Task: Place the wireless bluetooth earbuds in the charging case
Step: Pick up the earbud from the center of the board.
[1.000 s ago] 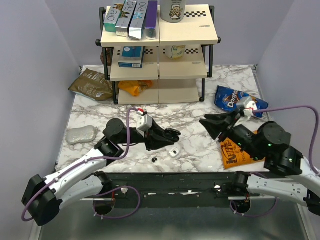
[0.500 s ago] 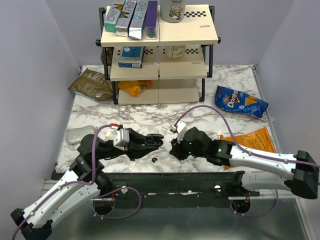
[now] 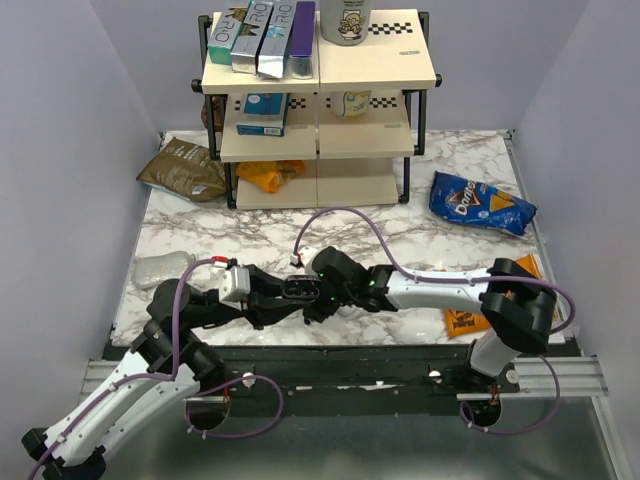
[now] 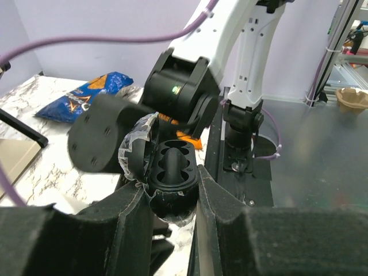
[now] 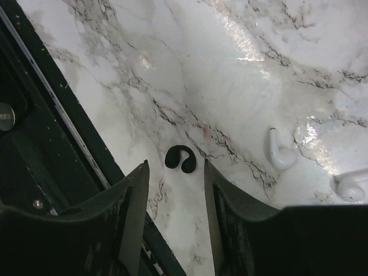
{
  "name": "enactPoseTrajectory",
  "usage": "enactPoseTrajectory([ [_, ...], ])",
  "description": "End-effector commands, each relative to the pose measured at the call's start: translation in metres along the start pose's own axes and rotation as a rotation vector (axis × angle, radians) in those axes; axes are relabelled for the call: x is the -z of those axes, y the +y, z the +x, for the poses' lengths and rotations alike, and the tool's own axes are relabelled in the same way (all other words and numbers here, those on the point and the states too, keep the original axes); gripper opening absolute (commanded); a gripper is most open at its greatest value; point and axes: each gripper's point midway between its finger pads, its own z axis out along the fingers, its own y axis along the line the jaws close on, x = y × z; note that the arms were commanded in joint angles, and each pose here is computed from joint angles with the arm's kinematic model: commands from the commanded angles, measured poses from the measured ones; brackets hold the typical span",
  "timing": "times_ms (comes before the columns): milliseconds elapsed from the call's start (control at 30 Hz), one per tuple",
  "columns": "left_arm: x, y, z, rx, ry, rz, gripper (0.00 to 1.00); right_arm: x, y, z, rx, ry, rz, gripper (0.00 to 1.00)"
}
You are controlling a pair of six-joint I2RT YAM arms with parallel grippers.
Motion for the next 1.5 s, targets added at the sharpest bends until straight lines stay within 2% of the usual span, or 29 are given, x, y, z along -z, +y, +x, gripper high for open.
enactPoseTrajectory([
  [0,0.003,-0.003,0.002,0.011,-0.006,0.005,0.00,-0.014,0.001,0.007,0.033,0.052,-0.023,0.54],
  [200,0.004,-0.004,0.004,0.011,-0.007,0.002,0.00,-0.026,-0.006,0.022,0.011,0.103,0.002,0.63],
  [467,0.006,-0.003,0.008,0.014,-0.007,-0.003,0.00,-0.034,-0.009,0.028,-0.021,0.114,0.024,0.63],
  [600,0.007,-0.004,0.010,0.018,-0.007,-0.005,0.00,-0.027,-0.013,0.021,-0.049,0.068,0.055,0.63],
  [700,0.007,-0.003,0.009,0.017,-0.015,-0.006,0.00,-0.024,-0.015,0.018,-0.045,0.057,0.069,0.61],
  [833,0.006,-0.004,0.010,0.022,-0.010,-0.001,0.00,-0.031,-0.015,0.030,-0.031,0.104,0.055,0.57],
  [1267,0.007,-0.004,0.010,0.023,-0.008,-0.003,0.00,-0.046,0.001,0.048,-0.031,0.191,0.037,0.55],
  [1467,0.008,-0.004,0.010,0.021,-0.005,-0.003,0.00,-0.048,-0.004,0.056,-0.063,0.211,0.071,0.45],
])
